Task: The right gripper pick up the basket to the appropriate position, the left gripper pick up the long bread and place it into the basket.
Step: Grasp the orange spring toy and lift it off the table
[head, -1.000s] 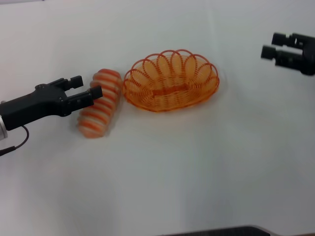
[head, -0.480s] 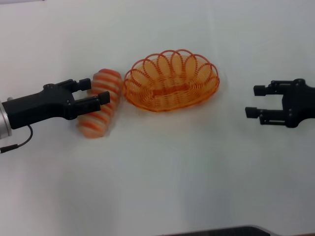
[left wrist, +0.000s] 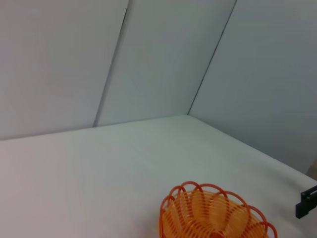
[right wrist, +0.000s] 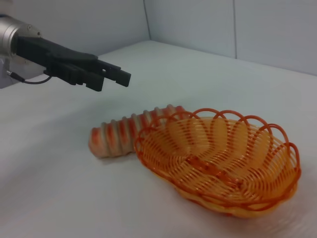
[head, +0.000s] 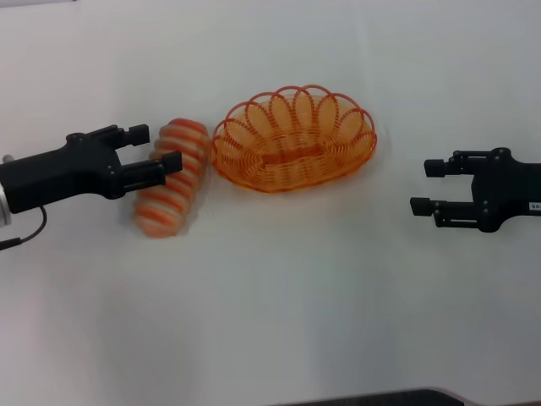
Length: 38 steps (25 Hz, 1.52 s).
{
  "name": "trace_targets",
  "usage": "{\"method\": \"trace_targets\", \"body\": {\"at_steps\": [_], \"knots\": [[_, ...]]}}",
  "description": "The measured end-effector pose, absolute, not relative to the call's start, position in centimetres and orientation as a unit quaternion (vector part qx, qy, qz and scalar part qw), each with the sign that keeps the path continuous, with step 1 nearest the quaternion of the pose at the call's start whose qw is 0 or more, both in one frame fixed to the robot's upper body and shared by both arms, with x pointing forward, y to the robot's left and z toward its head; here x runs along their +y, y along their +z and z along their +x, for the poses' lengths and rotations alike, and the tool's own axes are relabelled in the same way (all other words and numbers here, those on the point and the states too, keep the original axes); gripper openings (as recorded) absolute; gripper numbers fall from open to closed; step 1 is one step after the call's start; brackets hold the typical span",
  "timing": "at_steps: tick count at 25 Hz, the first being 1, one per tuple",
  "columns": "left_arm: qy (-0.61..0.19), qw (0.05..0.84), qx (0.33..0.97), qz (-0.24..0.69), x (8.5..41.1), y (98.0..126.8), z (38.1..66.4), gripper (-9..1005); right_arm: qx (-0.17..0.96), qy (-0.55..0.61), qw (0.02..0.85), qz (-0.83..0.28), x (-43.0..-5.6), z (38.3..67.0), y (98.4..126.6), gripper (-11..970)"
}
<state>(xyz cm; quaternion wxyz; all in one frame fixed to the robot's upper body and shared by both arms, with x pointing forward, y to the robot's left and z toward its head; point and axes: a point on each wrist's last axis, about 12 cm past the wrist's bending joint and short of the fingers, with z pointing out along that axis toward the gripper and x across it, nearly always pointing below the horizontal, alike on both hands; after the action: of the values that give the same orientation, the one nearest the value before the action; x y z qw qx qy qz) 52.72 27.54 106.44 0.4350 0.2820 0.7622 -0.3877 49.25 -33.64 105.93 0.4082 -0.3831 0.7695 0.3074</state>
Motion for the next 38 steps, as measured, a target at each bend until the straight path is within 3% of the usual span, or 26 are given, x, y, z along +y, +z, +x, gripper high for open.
{"method": "trace_targets", "body": {"at_steps": [5,10,18,22,29,38], "knots": [[-0.405,0.403,0.788,0.229,28.5,107.6,54.0,810,0.770,0.309,0.410,-0.380,-33.5,49.2,105.8,694],[-0.420,0.323,0.840,0.115,30.2,108.9,56.0,806,0.773,0.308,0.413,-0.371,-33.5,49.4,105.8,694],[-0.372,0.223,0.900,0.050,31.6,111.5,57.4,795,0.776,0.310,0.420,-0.355,-33.8,49.7,106.2,693],[-0.333,0.176,0.923,0.072,31.0,113.3,58.0,796,0.773,0.317,0.419,-0.354,-33.9,49.9,106.6,693],[-0.260,0.093,0.946,0.172,26.9,114.8,58.5,796,0.773,0.316,0.409,-0.368,-33.5,50.1,106.6,692],[-0.175,0.109,0.950,0.236,22.3,116.1,58.3,797,0.772,0.316,0.410,-0.370,-33.3,50.3,106.6,691]]}}
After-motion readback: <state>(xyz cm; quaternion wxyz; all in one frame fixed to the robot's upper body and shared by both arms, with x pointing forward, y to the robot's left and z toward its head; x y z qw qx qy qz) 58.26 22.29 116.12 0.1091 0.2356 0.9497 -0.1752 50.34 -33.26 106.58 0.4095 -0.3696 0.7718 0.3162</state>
